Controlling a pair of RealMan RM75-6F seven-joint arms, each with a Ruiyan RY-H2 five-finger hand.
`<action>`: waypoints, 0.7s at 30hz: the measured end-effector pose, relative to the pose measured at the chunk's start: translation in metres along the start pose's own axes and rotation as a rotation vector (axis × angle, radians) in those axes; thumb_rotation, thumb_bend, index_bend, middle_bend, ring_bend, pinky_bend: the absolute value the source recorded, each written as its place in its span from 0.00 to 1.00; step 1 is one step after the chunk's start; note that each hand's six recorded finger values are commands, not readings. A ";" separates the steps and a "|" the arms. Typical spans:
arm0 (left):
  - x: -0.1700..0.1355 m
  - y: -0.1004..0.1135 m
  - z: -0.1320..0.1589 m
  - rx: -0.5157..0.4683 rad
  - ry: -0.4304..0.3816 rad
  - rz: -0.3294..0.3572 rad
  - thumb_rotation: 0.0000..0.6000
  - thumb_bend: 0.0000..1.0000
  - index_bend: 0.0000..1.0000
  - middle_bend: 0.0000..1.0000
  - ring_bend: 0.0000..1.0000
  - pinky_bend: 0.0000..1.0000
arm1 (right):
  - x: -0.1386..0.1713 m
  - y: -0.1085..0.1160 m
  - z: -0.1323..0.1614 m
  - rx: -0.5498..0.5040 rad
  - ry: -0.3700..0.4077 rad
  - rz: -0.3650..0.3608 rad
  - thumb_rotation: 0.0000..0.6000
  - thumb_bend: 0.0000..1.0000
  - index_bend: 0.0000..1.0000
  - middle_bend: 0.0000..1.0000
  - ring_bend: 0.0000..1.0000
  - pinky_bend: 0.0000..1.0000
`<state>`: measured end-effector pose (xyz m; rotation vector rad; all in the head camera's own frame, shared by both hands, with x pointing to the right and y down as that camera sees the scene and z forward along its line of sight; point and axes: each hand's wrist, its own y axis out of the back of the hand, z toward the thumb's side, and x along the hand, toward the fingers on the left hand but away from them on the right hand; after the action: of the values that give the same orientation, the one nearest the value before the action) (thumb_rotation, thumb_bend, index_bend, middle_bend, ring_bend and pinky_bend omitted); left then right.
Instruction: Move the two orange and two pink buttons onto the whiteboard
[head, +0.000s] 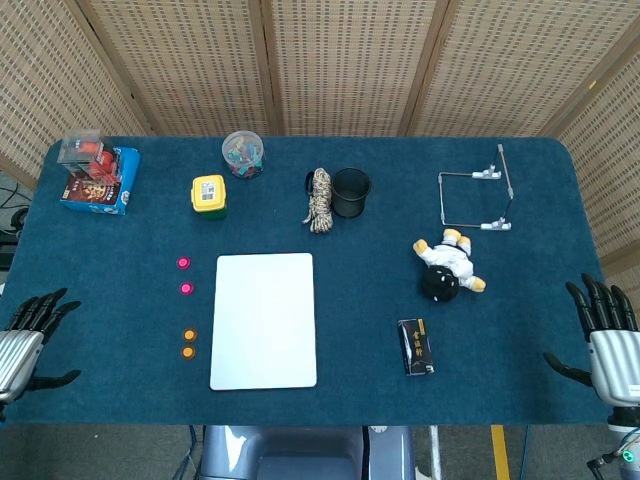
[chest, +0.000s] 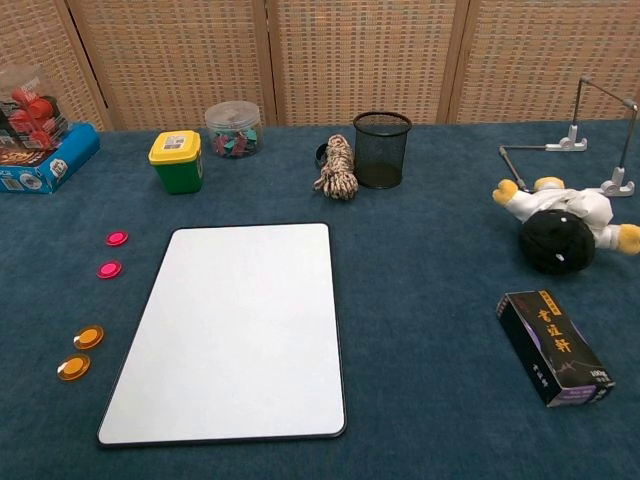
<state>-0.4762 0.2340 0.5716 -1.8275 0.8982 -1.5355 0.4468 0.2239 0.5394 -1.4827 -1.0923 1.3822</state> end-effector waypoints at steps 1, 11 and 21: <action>0.006 -0.004 0.002 -0.006 -0.011 -0.004 1.00 0.19 0.25 0.00 0.00 0.00 | 0.000 0.000 0.000 0.001 0.001 0.001 1.00 0.00 0.00 0.00 0.00 0.00; 0.048 -0.049 0.044 -0.021 -0.140 -0.109 1.00 0.25 0.32 0.00 0.00 0.00 | -0.001 -0.003 -0.002 -0.018 -0.010 0.025 1.00 0.00 0.00 0.00 0.00 0.00; 0.060 -0.078 0.080 0.091 -0.278 -0.150 1.00 0.28 0.35 0.00 0.00 0.00 | -0.002 -0.003 -0.003 -0.027 -0.012 0.029 1.00 0.00 0.00 0.00 0.00 0.00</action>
<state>-0.3804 0.2337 0.6551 -2.0165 0.5640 -1.3403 0.4491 0.2231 0.5426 -1.5165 -1.1048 1.4036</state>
